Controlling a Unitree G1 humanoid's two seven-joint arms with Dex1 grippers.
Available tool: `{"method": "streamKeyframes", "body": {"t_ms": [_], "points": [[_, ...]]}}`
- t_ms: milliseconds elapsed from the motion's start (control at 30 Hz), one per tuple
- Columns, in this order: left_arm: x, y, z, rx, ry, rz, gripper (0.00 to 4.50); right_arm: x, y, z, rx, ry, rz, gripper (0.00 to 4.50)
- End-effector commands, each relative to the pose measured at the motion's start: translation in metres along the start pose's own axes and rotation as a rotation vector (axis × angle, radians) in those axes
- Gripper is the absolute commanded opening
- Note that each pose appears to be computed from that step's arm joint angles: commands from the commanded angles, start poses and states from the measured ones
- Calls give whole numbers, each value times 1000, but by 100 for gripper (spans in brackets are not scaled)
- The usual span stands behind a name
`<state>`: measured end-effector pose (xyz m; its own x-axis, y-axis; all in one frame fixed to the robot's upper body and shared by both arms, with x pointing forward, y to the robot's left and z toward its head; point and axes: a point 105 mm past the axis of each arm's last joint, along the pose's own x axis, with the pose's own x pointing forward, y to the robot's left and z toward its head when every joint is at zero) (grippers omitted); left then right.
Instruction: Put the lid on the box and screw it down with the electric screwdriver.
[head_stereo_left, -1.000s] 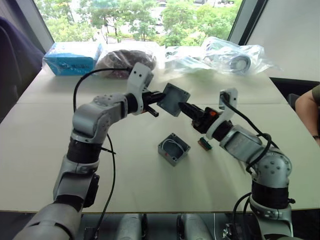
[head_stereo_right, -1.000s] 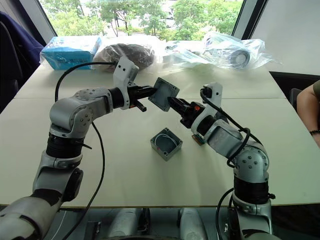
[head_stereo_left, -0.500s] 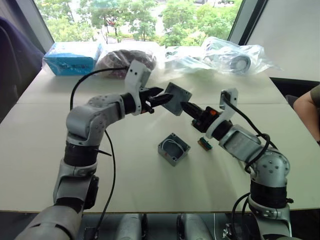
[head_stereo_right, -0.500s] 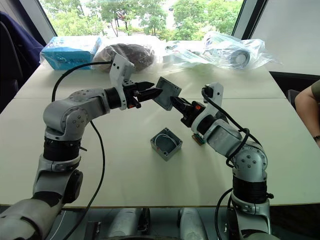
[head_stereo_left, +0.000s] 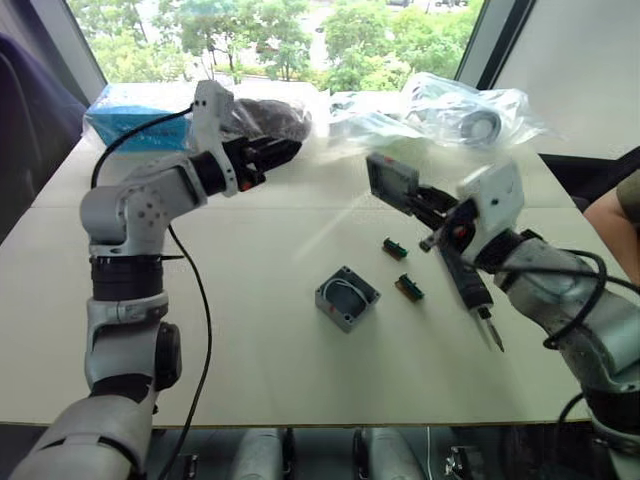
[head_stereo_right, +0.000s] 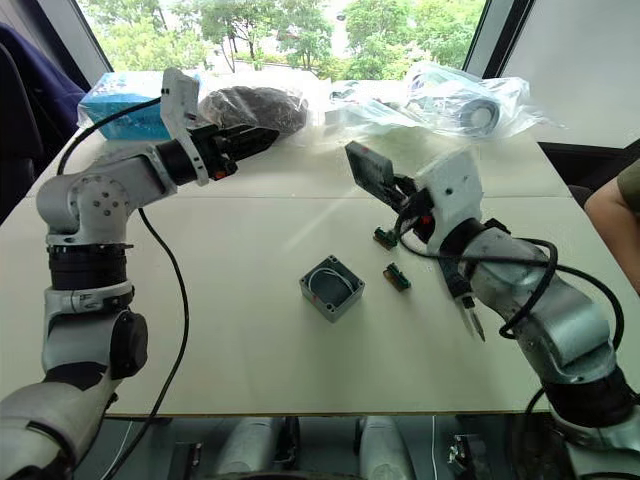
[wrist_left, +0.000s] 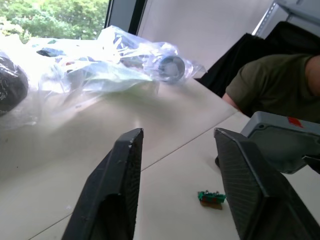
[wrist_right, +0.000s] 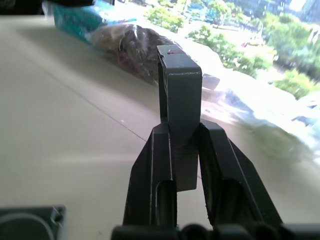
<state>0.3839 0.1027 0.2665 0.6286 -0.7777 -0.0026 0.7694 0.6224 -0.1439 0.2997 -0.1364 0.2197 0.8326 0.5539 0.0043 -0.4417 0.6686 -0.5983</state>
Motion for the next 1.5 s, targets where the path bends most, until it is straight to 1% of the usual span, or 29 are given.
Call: {"method": "streamKeyframes", "body": {"t_ms": [33, 67, 100, 200, 267, 333, 467, 633, 700, 900, 1067, 1500], "points": [[7, -14, -4, 81, 33, -96, 57, -7, 15, 12, -327, -85, 21, 11], [10, -19, -5, 81, 37, -130, 24, -9, 22, 6, -423, -75, 26, 11], [13, -23, -7, 83, 46, -158, 7, -12, 28, 0, -503, -64, 35, 11], [17, -39, -12, 94, 79, -261, 7, -18, 46, -14, -642, -44, 67, 11], [16, -56, -24, 108, 145, -379, 7, -21, 60, -18, -730, -58, 92, 11], [13, -68, -40, 142, 226, -472, 7, -23, 69, -22, -760, -63, 97, 11], [11, -75, -66, 204, 339, -568, 7, -28, 87, -34, -797, -58, 144, 11], [20, -71, -91, 290, 408, -594, 7, -29, 96, -34, -828, -72, 111, 11], [21, -71, -97, 309, 424, -607, 7, -28, 98, -34, -847, -66, 102, 11], [22, -71, -103, 330, 439, -627, 7, -25, 102, -32, -901, -79, 70, 11], [21, -73, -104, 328, 448, -637, 7, -26, 110, -36, -912, -77, 74, 11], [16, -74, -112, 356, 507, -671, 7, -29, 122, -43, -931, -77, 55, 11]]}}
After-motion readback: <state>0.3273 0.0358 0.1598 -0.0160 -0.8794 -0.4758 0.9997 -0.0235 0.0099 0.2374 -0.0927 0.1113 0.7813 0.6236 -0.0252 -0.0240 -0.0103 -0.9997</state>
